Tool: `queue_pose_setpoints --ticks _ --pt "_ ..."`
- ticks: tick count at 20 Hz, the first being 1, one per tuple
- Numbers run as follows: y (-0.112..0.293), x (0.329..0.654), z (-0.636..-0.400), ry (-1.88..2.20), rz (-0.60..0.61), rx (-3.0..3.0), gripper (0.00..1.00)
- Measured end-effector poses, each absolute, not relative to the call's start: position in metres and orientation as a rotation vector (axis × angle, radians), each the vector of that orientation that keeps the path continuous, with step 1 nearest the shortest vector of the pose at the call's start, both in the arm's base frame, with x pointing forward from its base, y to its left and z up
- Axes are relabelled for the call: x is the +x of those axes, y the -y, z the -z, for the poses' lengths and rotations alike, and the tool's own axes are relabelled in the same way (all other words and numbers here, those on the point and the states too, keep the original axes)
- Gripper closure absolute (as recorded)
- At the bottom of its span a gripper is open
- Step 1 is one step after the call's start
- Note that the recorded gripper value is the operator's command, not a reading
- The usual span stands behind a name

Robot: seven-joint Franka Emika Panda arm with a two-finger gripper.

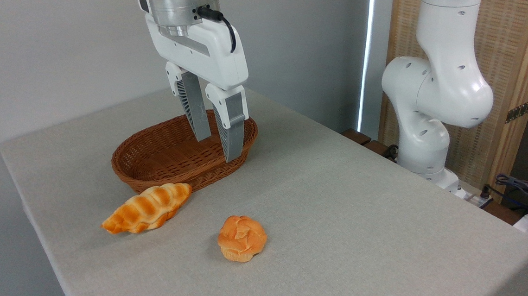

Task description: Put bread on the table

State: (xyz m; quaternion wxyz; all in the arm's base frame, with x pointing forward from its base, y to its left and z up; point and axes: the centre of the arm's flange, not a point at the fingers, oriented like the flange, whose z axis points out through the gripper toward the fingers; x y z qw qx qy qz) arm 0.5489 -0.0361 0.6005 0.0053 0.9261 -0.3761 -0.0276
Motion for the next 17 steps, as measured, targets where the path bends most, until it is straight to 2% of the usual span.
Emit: queue_pose_setpoints --ticks 17 --pt "0.034 0.5479 -0.6049 1.182 0.079 2.914 0.0"
